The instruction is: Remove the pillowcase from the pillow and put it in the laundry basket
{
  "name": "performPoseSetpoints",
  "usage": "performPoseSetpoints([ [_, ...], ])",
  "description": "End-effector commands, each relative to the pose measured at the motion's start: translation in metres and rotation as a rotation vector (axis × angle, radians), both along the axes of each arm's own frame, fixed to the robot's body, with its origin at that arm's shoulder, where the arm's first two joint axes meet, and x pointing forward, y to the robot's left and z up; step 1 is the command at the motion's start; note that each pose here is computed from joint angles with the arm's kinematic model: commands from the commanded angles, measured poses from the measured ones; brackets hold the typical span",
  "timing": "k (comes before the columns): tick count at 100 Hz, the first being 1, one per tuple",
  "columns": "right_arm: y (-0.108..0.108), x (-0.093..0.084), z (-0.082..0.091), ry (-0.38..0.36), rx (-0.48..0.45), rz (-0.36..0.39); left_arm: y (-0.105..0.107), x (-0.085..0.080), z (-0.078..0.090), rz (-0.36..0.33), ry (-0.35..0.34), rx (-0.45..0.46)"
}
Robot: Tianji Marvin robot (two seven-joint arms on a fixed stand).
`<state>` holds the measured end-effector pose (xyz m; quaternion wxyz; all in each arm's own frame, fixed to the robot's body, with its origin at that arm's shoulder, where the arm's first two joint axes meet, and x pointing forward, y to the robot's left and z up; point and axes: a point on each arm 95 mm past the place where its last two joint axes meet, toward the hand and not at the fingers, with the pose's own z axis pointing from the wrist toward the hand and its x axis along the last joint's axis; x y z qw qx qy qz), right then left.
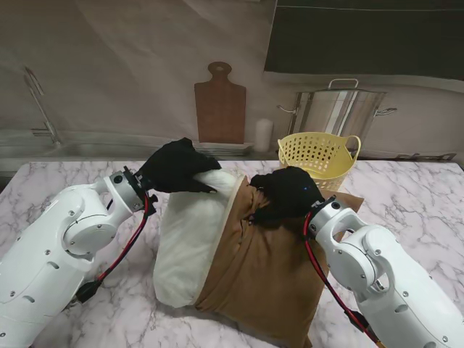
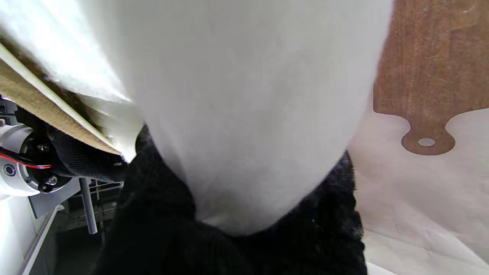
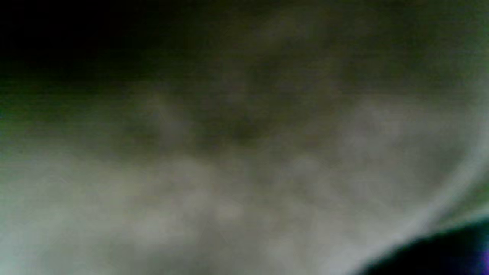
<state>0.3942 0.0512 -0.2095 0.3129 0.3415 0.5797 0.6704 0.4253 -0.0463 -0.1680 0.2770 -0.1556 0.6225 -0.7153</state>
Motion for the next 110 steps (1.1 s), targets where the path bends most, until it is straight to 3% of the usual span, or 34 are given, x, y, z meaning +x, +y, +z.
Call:
performPoseSetpoints([
  [1,0.0,0.001,-0.005,-0.02,-0.025,-0.007,0.002,0.005,-0.001,0.028,0.011,0.003],
  [29,0.0,0.001,0.021,-0.245,-0.113,0.0,0.009,0.022,-0.011,0.123,0.055,0.001],
  [54,0.009,-0.001,0.031,-0.426,-0.074,0.019,0.017,0.024,-0.011,0.166,0.013,-0.035],
  [76,0.019,-0.002,0.013,-0.426,-0.07,0.046,0.031,0.021,-0.017,0.203,0.021,0.018],
  [93,0.021,-0.005,0.006,-0.419,-0.09,0.065,0.042,0.02,-0.02,0.255,0.068,0.031],
  [110,0.026,-0.008,0.008,-0.441,-0.102,0.093,0.04,0.02,-0.016,0.242,0.202,-0.017],
])
